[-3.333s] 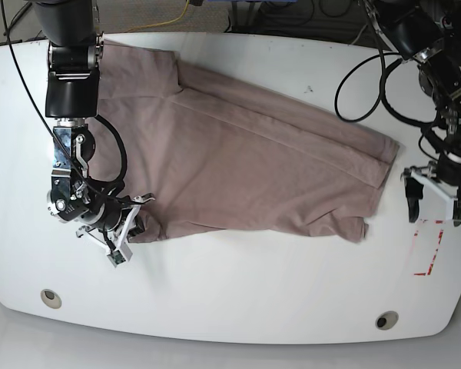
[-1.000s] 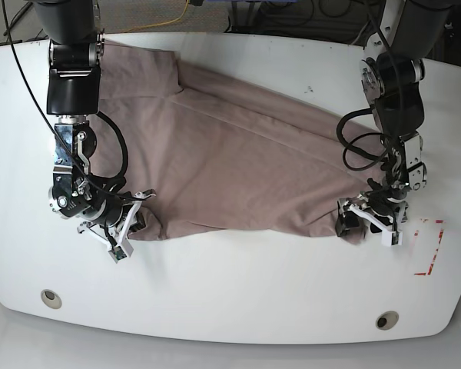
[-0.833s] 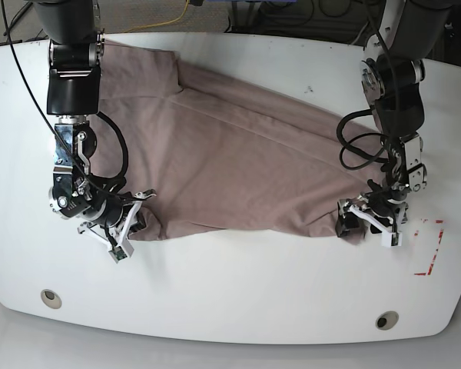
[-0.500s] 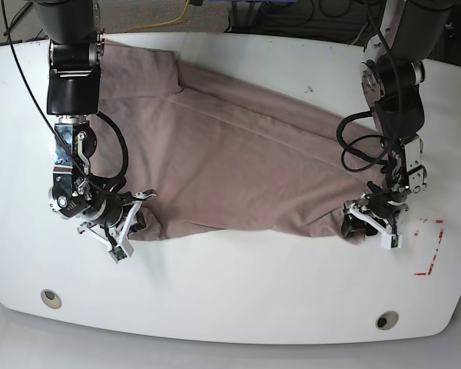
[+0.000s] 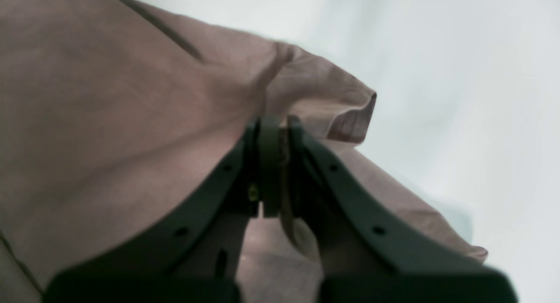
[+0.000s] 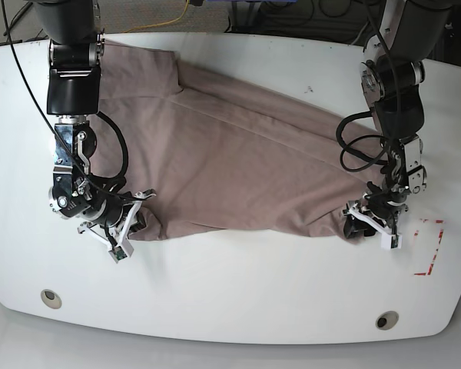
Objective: Layout the t-shirt on the table in an organized manner, then fold the t-shirt properly
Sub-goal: 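Lift both pinched corners and fold them over toward the folded edge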
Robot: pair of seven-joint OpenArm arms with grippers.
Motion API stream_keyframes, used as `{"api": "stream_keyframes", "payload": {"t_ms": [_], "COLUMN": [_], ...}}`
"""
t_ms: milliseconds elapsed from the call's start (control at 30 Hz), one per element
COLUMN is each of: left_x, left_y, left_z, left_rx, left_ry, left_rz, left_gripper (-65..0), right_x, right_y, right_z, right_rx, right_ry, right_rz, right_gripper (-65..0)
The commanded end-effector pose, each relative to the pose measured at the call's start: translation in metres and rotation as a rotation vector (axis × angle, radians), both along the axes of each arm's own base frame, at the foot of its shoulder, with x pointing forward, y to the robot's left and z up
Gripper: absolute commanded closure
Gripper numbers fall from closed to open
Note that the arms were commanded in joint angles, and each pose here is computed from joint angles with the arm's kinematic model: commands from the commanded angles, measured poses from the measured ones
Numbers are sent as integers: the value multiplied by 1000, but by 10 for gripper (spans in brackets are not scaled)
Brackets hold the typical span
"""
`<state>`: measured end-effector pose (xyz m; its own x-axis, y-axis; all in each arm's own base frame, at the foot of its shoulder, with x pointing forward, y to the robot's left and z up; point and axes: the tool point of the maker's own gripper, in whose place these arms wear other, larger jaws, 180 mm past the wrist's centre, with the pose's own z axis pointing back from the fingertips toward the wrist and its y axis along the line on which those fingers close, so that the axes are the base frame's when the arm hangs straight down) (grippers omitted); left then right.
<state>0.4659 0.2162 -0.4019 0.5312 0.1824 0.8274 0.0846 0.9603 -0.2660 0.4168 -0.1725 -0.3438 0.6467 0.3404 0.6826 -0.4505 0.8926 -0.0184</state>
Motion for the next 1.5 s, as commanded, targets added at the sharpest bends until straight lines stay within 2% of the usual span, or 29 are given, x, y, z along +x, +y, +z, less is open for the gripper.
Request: {"api": "stream_keyframes", "payload": {"t_ms": [0, 67, 200, 300, 700, 900, 1067, 1333, 1467], "left_x": [18, 18, 18, 18, 18, 24, 22, 12, 2], "left_y": [5, 5, 5, 5, 6, 14, 19, 23, 24], "left_z": [27, 27, 27, 27, 29, 54, 71, 90, 98], "left_rx": [-4, -4, -4, -3, 1, 36, 75, 131, 165], "left_ry": [-77, -77, -77, -77, -83, -156, -210, -274, -305], "left_rz": [11, 11, 11, 9, 11, 18, 18, 9, 4], "left_gripper": [-252, -202, -56, 0, 0, 0, 0, 0, 0], "right_x": [15, 15, 15, 15, 15, 16, 20, 16, 4], "right_y": [-2, -2, -2, -2, -2, -4, -14, -13, -10], "right_z": [24, 24, 24, 24, 24, 28, 48, 69, 68], "right_rx": [15, 15, 15, 15, 16, 18, 27, -23, -49], "right_ry": [-72, -72, -72, -72, -73, -81, -138, -161, -156], "right_rz": [-4, -4, -4, -4, -4, -9, -40, -23, -7], "right_gripper": [0, 0, 0, 0, 0, 0, 0, 0, 0]}}
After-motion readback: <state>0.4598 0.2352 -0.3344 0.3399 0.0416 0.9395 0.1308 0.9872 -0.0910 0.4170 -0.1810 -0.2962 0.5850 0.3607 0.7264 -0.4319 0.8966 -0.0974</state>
